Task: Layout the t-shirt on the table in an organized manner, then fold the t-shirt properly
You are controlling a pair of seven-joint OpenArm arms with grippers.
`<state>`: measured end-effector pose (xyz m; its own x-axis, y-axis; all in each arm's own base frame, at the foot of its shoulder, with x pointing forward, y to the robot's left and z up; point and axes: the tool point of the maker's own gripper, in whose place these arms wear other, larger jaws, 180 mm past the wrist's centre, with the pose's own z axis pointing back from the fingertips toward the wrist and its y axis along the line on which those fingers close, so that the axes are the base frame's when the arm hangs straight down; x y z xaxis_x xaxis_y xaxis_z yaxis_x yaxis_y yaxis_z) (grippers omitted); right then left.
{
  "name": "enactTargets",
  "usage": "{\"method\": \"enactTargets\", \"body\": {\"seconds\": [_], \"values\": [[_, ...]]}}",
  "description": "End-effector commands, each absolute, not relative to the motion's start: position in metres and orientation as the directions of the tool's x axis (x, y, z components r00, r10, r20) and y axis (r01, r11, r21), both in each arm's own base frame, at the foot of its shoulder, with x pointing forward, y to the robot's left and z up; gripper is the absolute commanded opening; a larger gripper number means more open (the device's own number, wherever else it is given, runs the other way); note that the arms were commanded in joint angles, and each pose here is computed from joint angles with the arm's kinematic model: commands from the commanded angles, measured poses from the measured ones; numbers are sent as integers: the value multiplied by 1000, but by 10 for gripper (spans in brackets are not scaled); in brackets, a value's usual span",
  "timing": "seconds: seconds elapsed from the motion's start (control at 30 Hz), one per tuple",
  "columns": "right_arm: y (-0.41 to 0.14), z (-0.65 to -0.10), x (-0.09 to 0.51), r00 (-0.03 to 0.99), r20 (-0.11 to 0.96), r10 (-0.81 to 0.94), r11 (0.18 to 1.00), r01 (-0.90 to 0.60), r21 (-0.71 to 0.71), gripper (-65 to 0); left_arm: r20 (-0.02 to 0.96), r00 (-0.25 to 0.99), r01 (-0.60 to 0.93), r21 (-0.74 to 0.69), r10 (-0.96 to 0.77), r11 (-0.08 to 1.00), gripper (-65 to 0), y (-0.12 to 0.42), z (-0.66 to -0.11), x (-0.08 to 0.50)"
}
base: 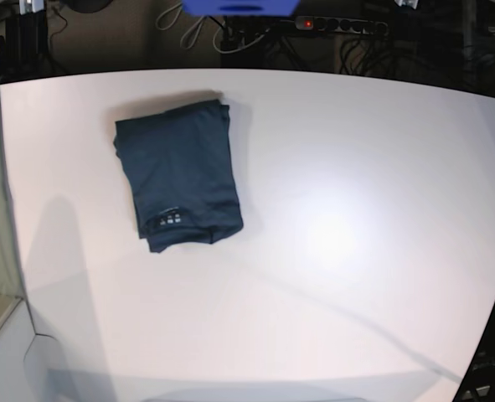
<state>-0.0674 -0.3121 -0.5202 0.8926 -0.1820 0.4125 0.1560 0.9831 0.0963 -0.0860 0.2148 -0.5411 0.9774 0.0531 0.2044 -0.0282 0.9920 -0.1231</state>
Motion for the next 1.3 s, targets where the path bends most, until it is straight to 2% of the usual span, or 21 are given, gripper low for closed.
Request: {"method": "enactTargets", "body": {"seconds": [0.0,0.17,0.43,0.6,0.7,0.8,0.9,1.1,1.17,1.27], "values": [[-314,-523,-64,886,426,-184,982,146,122,-650,209,975,-52,-142,81,989,-649,218,-545,-94],[-302,-553,-79,903,362,-231,967,174,184,-650,150,963,-182,-243,222,953,-649,205,-582,-124],[-280,-563,-84,891,356,-281,952,211,222,-650,75,970,-192,-352,232,916,-650,176,-607,-128],[-259,-576,-91,930,294,-221,957,148,250,-650,79,968,-193,-363,236,912,-650,172,-611,-119],[-255,-586,-89,930,266,-255,947,185,261,-650,74,969,-192,-375,235,907,-650,165,-612,-118],[-252,-591,-85,908,283,-310,934,234,272,-650,81,985,-130,-232,152,964,-650,183,-625,-115],[-237,-596,-87,890,295,-347,918,260,298,-650,48,995,-82,-110,88,990,-650,195,-634,-121],[-228,-620,-108,969,246,-40,999,31,42,-650,54,996,-67,-105,73,992,-650,171,-646,-98],[-235,-623,-107,970,238,55,997,-41,-65,-650,65,995,-71,-122,79,990,-650,160,-648,-89],[-239,-626,-95,964,236,125,984,-91,-150,-650,76,994,-71,-115,80,991,-650,154,-651,-80]]}}
